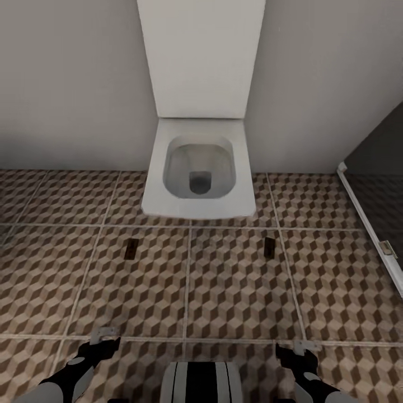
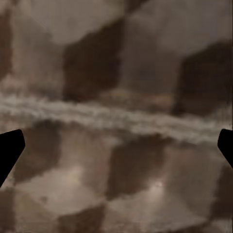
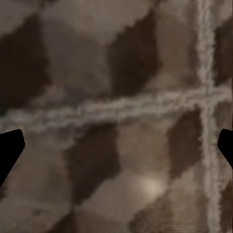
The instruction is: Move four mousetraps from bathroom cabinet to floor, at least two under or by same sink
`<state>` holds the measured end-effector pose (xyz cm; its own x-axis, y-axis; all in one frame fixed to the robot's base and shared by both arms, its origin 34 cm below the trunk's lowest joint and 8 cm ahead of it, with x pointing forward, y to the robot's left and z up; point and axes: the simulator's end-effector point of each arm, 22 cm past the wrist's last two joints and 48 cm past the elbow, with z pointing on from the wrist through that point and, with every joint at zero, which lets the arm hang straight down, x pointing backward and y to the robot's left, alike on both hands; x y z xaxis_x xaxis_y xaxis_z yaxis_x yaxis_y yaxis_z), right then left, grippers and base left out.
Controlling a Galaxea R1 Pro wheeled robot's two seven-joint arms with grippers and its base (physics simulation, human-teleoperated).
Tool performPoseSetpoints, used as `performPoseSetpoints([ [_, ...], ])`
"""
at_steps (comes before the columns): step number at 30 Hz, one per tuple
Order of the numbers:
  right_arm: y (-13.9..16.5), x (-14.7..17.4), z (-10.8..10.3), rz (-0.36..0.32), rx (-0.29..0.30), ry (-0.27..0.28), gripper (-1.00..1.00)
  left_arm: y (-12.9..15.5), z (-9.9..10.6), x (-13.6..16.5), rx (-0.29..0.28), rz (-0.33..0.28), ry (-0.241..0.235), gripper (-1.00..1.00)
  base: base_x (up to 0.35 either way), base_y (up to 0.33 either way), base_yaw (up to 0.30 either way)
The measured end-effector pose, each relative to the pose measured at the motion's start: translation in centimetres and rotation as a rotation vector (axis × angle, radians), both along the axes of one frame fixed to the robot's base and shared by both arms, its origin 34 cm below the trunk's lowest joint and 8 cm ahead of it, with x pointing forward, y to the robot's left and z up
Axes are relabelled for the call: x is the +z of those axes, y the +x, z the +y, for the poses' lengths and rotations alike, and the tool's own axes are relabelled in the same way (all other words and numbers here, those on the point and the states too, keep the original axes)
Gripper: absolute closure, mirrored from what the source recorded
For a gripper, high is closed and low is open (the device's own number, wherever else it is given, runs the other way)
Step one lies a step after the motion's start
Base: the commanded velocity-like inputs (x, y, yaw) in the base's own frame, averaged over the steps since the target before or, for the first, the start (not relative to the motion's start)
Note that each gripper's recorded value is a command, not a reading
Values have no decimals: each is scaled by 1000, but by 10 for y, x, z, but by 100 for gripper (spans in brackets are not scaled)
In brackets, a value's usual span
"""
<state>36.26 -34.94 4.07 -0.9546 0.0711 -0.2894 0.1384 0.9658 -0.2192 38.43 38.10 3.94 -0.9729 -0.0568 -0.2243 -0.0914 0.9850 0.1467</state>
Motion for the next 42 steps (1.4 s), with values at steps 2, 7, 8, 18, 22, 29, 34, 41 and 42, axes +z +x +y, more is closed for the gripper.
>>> performPoseSetpoints([
  [2,0,0,1,0,1,1,-100,0,0,0,0,-1,0,-100,-344,0,0],
  [7,0,0,1,0,2,2,-100,0,0,0,0,-1,-1,-100,-344,0,0],
  [8,0,0,1,0,3,2,-100,0,0,0,0,-1,-1,-100,-344,0,0],
  [18,0,0,4,1,6,6,-100,1,-1,0,-4,-3,-2,-100,-256,0,0],
  [22,0,0,4,1,7,6,-100,1,-1,0,-7,-4,-2,-100,-67,0,0],
  [29,1,0,3,0,8,4,-100,1,-11,-1,-5,-4,-9,-100,-19,0,0],
  [34,1,0,3,0,10,4,-100,1,-25,-3,-1,-4,-25,-100,-4,0,0],
  [41,1,0,3,2,11,5,-100,0,-49,-6,1,-2,-58,-100,-1,0,0],
  [42,1,0,3,2,10,5,-100,0,-51,-6,0,-2,-61,-100,0,0,0],
])
